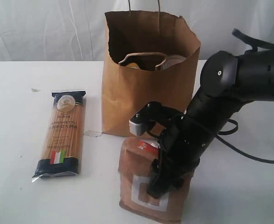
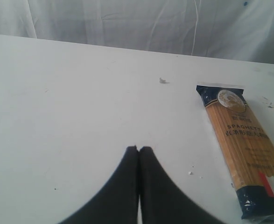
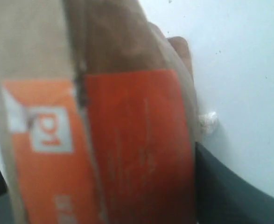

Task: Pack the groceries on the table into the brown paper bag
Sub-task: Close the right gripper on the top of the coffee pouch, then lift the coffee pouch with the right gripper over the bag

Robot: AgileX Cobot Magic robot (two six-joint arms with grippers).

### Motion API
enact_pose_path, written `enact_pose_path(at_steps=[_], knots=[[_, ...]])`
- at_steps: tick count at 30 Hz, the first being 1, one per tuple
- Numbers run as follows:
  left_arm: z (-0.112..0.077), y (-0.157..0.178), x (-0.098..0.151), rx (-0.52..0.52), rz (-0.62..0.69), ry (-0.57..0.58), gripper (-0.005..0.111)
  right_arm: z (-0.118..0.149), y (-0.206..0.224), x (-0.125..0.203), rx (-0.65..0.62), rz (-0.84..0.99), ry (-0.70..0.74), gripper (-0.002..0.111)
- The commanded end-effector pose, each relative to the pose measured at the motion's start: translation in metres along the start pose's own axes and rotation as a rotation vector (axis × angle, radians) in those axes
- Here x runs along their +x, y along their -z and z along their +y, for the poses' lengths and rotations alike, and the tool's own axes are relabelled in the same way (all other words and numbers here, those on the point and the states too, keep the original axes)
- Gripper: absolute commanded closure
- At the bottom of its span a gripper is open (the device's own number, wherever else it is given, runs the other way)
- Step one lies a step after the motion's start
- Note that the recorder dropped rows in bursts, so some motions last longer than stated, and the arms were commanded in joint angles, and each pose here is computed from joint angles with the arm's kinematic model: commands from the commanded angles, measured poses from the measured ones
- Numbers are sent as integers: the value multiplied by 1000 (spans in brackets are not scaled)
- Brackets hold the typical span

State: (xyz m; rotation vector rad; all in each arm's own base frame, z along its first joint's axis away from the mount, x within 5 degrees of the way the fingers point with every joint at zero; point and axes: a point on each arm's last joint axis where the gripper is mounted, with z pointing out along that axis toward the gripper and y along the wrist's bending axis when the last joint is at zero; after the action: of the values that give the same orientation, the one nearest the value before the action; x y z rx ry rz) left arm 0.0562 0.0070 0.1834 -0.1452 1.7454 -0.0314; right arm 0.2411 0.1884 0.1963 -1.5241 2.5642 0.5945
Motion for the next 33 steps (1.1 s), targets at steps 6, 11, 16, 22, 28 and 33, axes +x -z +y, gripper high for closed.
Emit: enact_pose_path(at_steps=[6, 11, 16, 22, 28, 33], knots=[[0, 0, 1, -4, 2, -1, 107, 19, 44, -1, 49, -64, 11, 68], [0, 0, 1, -4, 2, -1, 107, 35, 71, 4, 73, -127, 4, 73], [0, 0, 1, -4, 2, -1, 107, 50, 84, 14, 24, -97, -77, 75], [0, 0, 1, -4, 2, -1, 107, 74, 103, 21, -85, -148, -126, 75], [0, 0, 1, -4, 2, -1, 107, 107, 149, 11, -203, -392, -103, 75], [0, 0, 1, -4, 2, -2, 107, 127, 206, -10, -198, -602, -66, 75]])
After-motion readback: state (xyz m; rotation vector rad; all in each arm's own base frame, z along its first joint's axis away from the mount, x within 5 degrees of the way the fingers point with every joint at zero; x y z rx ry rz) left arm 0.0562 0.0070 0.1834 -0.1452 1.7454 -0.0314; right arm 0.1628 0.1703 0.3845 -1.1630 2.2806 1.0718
